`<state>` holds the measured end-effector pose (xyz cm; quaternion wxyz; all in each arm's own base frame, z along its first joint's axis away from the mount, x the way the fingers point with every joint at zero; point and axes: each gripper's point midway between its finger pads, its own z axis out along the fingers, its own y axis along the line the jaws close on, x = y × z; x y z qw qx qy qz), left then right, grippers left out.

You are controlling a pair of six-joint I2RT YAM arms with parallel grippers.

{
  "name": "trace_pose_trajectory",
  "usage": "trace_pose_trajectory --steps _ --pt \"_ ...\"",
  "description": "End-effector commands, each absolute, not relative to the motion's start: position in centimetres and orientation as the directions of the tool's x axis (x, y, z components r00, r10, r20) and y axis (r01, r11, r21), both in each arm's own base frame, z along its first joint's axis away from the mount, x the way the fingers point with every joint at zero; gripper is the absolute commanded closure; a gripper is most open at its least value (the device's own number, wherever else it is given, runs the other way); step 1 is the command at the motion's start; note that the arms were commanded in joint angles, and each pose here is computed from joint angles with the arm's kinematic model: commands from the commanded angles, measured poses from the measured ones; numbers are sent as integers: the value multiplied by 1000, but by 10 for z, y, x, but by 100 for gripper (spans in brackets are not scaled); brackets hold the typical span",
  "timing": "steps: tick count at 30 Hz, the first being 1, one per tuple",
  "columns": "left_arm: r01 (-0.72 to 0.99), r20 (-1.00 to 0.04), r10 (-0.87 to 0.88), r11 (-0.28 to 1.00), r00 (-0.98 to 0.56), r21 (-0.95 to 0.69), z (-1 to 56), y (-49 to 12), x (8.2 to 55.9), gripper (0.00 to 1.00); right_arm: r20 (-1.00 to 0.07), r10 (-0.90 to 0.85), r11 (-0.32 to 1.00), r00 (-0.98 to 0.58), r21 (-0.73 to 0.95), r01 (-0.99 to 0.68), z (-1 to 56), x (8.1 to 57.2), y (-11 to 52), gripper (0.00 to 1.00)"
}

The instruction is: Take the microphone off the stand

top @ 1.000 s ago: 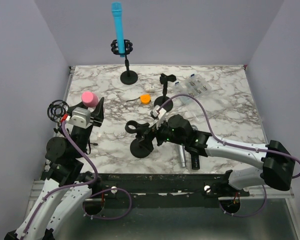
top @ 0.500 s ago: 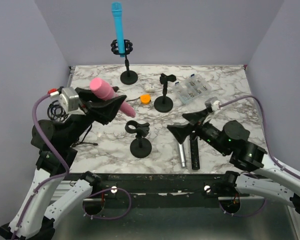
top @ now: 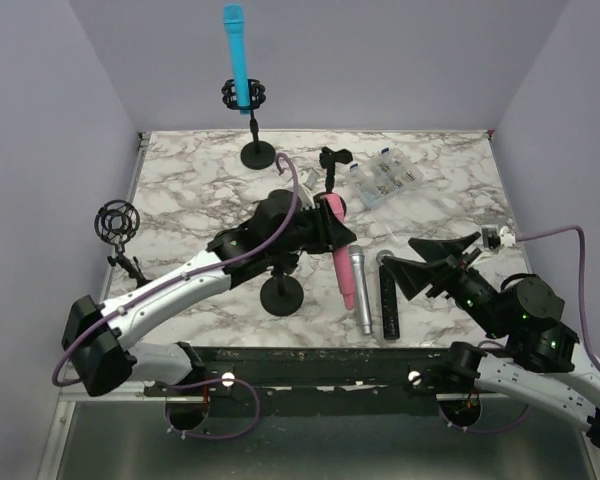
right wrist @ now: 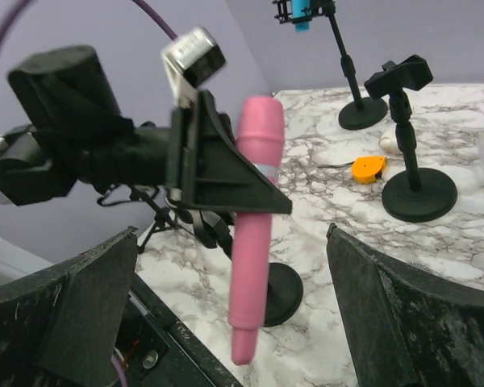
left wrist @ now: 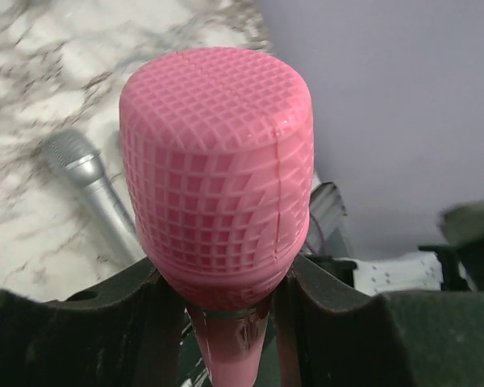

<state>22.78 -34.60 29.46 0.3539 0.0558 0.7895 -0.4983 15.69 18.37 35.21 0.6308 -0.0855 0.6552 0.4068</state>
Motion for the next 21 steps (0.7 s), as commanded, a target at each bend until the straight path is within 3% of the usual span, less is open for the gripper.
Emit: trace_pose_trajectory --steps 1,6,17,21 --pt "173 -568 -359 714 -741 -678 236 -349 249 100 -876 441 658 -194 463 -594 345 152 166 0" --pt "44 -570 -335 835 -750 -548 178 -351 257 100 -858 484 644 -174 483 -593 348 146 150 0" --pt "49 -518 -180 916 -836 -397 111 -370 255 100 -844 516 633 -143 489 -601 354 132 122 0" --pt "42 -486 -154 929 -860 -369 94 -376 255 92 -847 508 630 -155 488 -604 354 129 122 0"
